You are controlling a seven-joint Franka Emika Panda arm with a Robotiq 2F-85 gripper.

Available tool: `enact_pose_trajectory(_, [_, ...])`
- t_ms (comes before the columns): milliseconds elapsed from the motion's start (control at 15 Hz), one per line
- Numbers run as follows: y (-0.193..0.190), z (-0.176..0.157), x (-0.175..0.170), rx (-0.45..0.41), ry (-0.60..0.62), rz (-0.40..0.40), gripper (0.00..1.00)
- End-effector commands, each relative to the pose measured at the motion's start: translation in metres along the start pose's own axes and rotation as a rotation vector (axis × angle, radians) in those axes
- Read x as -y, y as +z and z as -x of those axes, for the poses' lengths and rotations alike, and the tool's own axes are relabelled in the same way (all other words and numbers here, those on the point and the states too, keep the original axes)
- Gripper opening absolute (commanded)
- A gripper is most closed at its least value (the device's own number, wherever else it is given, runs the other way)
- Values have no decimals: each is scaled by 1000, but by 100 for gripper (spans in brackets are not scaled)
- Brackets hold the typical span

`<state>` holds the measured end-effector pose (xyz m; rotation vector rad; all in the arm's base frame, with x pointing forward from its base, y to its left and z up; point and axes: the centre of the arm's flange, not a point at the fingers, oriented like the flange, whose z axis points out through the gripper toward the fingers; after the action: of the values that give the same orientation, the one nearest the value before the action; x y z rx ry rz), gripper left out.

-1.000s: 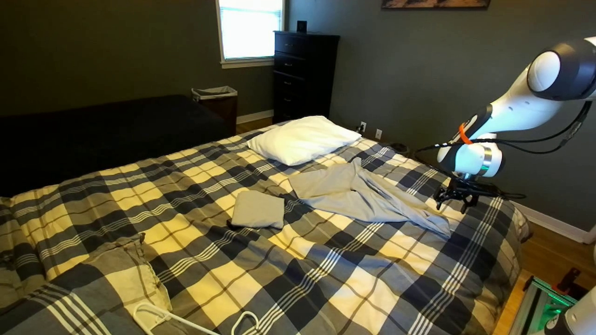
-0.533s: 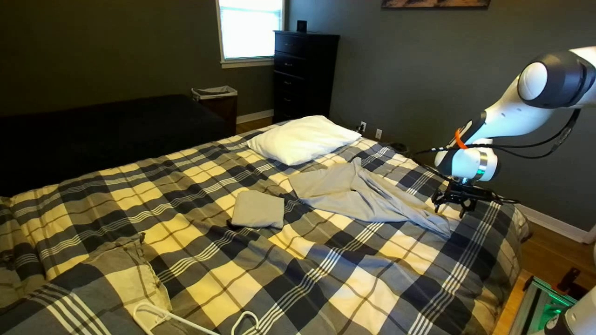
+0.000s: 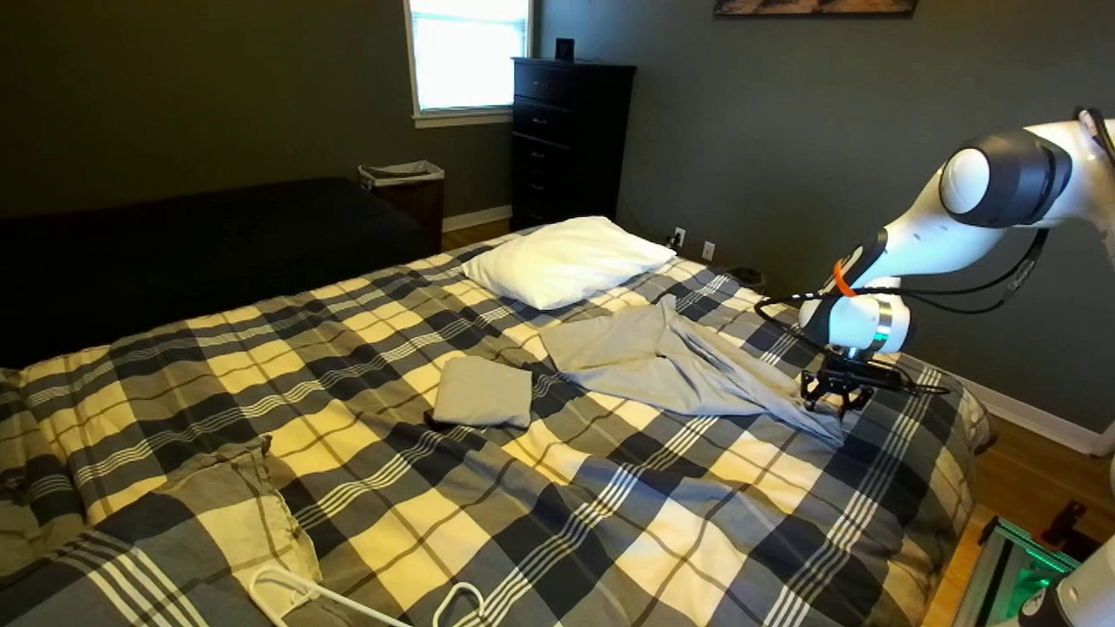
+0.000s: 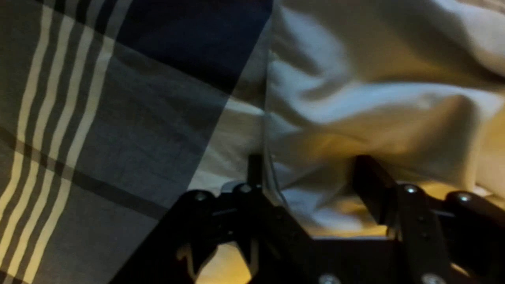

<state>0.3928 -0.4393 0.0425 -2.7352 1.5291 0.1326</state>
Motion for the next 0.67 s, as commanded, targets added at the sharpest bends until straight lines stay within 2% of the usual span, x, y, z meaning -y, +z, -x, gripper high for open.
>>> enact_pose_trajectory(0, [11, -11, 4, -12, 20, -11, 32])
enact_pose_trajectory(267, [-21, -8, 8, -48, -12, -41, 2])
enact_pose_trajectory(467, [-56, -2, 14, -87, -68, -69, 0])
enact_pose_trajectory(600, [-81, 4, 25, -120, -177, -134, 1])
